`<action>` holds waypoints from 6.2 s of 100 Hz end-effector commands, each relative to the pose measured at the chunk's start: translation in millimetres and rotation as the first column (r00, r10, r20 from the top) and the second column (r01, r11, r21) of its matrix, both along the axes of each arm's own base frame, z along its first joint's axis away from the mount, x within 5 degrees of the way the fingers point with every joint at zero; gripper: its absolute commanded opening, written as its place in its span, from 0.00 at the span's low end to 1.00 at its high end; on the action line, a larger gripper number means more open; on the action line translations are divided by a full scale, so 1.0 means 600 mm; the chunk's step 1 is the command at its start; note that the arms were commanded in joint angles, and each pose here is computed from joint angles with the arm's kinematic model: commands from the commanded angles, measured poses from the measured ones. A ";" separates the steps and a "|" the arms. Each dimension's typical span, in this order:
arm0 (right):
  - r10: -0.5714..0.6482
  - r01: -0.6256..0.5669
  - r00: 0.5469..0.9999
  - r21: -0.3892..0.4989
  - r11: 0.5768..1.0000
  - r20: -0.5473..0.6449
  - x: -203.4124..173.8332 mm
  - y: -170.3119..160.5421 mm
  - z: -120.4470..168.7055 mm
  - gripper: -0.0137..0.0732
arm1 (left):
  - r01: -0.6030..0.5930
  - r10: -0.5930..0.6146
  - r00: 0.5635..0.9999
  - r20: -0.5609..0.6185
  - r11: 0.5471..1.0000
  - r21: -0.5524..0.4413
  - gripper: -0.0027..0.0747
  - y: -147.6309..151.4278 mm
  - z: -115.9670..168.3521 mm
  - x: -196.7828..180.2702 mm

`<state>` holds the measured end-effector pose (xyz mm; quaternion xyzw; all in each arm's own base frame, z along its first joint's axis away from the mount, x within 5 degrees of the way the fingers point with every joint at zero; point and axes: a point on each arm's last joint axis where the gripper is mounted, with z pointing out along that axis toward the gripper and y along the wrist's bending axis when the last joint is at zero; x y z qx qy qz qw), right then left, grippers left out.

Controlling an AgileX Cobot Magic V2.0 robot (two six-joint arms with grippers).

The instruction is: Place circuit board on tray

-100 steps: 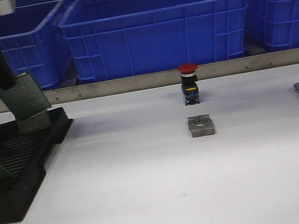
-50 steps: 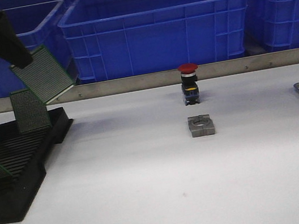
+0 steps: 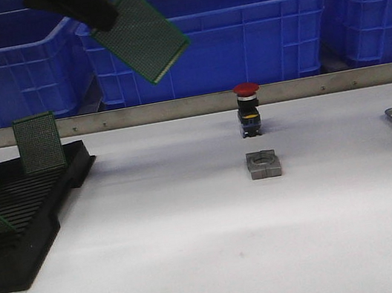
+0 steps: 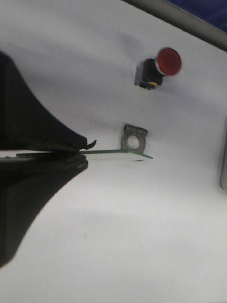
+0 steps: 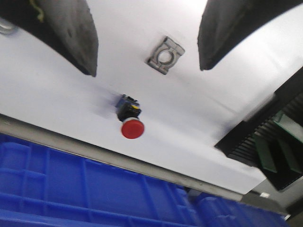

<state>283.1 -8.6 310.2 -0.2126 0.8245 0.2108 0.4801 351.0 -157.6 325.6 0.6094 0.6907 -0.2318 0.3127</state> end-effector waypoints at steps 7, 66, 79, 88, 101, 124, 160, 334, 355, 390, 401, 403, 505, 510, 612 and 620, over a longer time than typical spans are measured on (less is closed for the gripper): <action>0.140 -0.136 0.981 -0.043 0.990 0.137 -0.008 0.053 0.035 0.71 | 0.065 -0.057 0.995 0.084 0.993 -0.095 0.01 -0.047 0.057 -0.038; 0.499 -0.453 0.836 -0.225 0.862 0.228 -0.023 0.178 0.019 0.71 | 0.137 -0.128 0.987 0.095 0.985 -0.106 0.01 -0.082 0.059 -0.058; 0.503 -0.460 0.840 -0.222 0.859 0.204 -0.013 0.195 0.003 0.71 | 0.137 -0.128 0.987 0.095 0.985 -0.106 0.01 -0.082 0.059 -0.058; 0.473 -0.435 0.860 -0.210 0.876 0.192 -0.001 0.196 -0.008 0.71 | 0.137 -0.128 0.987 0.095 0.985 -0.106 0.01 -0.082 0.059 -0.058; 0.452 -0.421 0.876 -0.193 0.886 0.168 0.012 0.196 -0.023 0.71 | 0.137 -0.128 0.987 0.095 0.985 -0.106 0.01 -0.082 0.059 -0.058; 0.471 -0.445 0.868 -0.178 0.878 0.155 0.012 0.199 -0.028 0.58 | 0.137 -0.127 0.987 0.094 0.985 -0.107 0.01 -0.082 0.059 -0.058; 0.476 -0.454 0.865 -0.154 0.877 0.159 0.010 0.201 -0.026 0.08 | 0.137 -0.127 0.987 0.094 0.985 -0.109 0.01 -0.082 0.059 -0.058; -0.452 0.464 0.873 0.030 0.885 -0.181 0.036 -0.127 -0.107 0.08 | 0.130 -0.113 0.986 0.125 0.981 -0.141 0.57 -0.084 0.065 -0.054; -0.548 0.567 0.796 -0.005 0.824 -0.257 0.044 -0.153 -0.158 0.08 | 0.130 -0.112 0.986 0.124 0.981 -0.144 0.57 -0.084 0.065 -0.054; -0.594 0.624 0.721 -0.038 0.781 -0.356 0.059 -0.170 -0.223 0.09 | 0.130 -0.112 0.986 0.124 0.981 -0.144 0.57 -0.084 0.065 -0.054; -0.589 0.623 0.718 -0.035 0.781 -0.372 0.060 -0.169 -0.231 0.18 | 0.130 -0.112 0.986 0.124 0.981 -0.144 0.57 -0.084 0.065 -0.054; -0.589 0.623 0.717 -0.035 0.781 -0.373 0.060 -0.169 -0.232 0.22 | 0.130 -0.112 0.986 0.124 0.981 -0.144 0.57 -0.084 0.065 -0.054; -0.557 0.567 0.786 -0.046 0.822 -0.268 0.045 -0.158 -0.171 0.09 | -0.213 0.233 0.970 0.075 0.954 -0.212 0.00 0.010 0.097 -0.010; -0.556 0.566 0.792 -0.040 0.824 -0.251 0.043 -0.157 -0.161 0.08 | -0.245 0.262 0.963 0.060 0.947 -0.209 0.01 0.023 0.097 -0.006; -0.562 0.563 0.825 0.000 0.826 0.062 -0.013 -0.050 -0.025 0.09 | -0.868 0.865 0.490 -0.108 0.473 -0.154 0.01 0.118 0.113 -0.005; -0.587 0.589 0.805 -0.003 0.808 0.087 -0.029 -0.052 -0.019 0.09 | -0.882 0.881 0.461 -0.110 0.440 -0.170 0.01 0.124 0.113 -0.014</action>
